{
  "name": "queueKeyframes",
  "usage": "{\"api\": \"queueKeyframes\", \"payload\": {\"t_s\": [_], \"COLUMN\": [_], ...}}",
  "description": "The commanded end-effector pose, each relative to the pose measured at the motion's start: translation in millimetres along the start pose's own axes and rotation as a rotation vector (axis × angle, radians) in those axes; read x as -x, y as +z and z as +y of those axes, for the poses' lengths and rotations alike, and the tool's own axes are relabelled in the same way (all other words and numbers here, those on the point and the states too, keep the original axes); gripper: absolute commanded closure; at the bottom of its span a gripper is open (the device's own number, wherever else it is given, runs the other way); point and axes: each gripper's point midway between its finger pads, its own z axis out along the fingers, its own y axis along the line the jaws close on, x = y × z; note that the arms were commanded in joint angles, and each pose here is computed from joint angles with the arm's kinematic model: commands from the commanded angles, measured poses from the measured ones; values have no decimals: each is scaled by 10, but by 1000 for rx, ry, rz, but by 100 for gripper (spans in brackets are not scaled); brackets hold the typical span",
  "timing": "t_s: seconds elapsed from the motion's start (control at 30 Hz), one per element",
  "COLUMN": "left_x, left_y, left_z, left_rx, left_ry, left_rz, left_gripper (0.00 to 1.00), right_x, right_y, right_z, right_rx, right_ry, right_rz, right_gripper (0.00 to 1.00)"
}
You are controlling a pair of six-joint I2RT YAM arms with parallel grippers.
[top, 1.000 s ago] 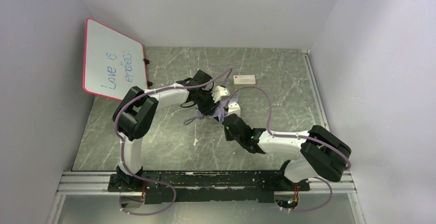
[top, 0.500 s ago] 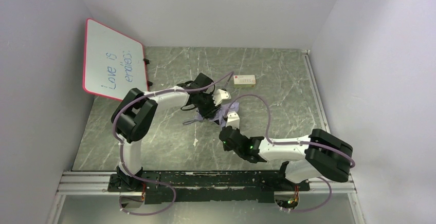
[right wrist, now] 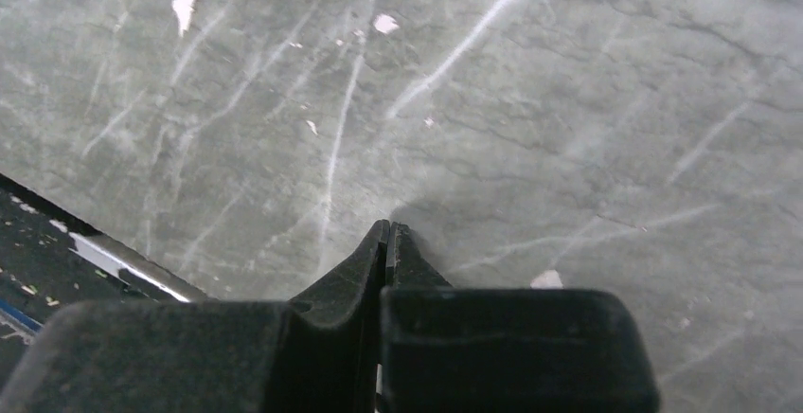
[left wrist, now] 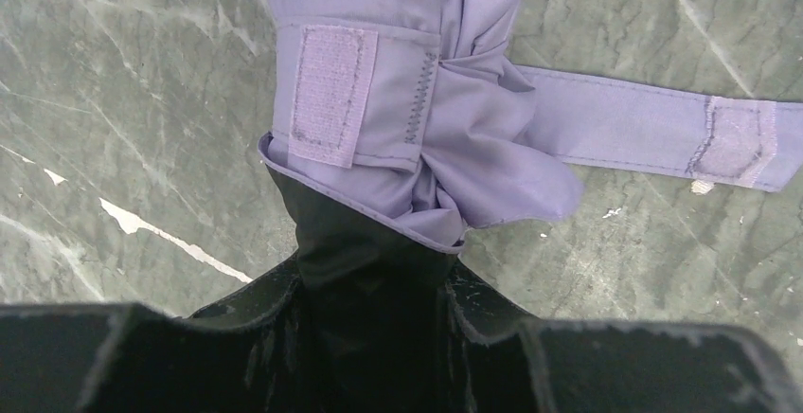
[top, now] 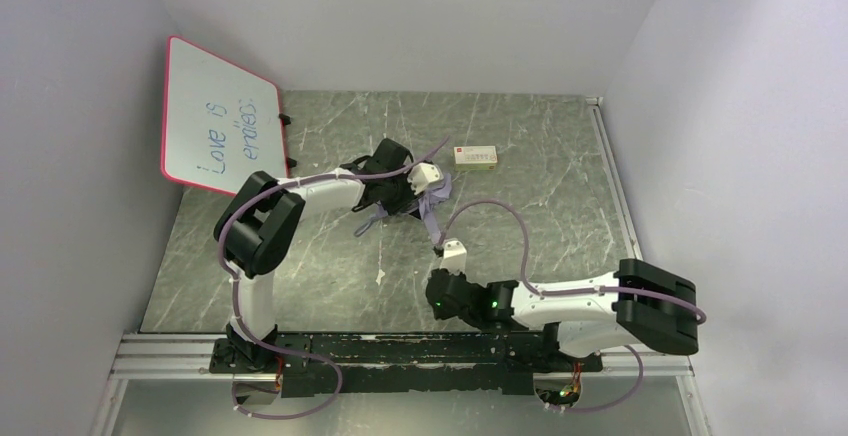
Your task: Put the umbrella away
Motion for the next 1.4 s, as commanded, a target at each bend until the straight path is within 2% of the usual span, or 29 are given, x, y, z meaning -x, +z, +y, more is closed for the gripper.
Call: {"api": "queueKeyframes", "payload": {"t_s": [0.0, 0.03, 0.17, 0.27, 0.37, 0.6, 0.8, 0.93, 1.2, 1.37], "left_x": [-189, -185, -205, -224, -232, -224, -276, -323, -351, -419], "left_y": [-12, -5, 36, 58, 64, 92, 155, 179, 195, 200], "left_z": [97, 89, 38, 5, 2, 1, -39, -99, -138, -174], "left_rx": [63, 61, 48, 56, 77, 130, 171, 212, 314, 353], "left_ry": [13, 11, 15, 31, 33, 56, 99, 160, 252, 300], "left_rz": [63, 64, 80, 93, 100, 97, 124, 136, 147, 162], "left_gripper": [95, 95, 95, 95, 95, 95, 95, 95, 95, 95], "right_x": [-56, 40, 431, 656, 870, 1644, 2095, 2452, 3112, 3265], "right_y": [-102, -131, -269, -303, -271, -368, -271, -275, -185, -27], "right_z": [-288, -270, -315, -366, -507, -977, -1483, -1753, -1891, -1801], "right_rx": [-91, -84, -134, -154, -167, -168, -236, -276, -231, -131], "right_ry": [-23, -18, 40, 63, 92, 186, 183, 194, 113, 16], "right_rz": [-9, -45, -196, -238, -226, -375, -366, -466, -551, -479], "right_gripper": [100, 98, 70, 62, 57, 53, 46, 45, 45, 44]}}
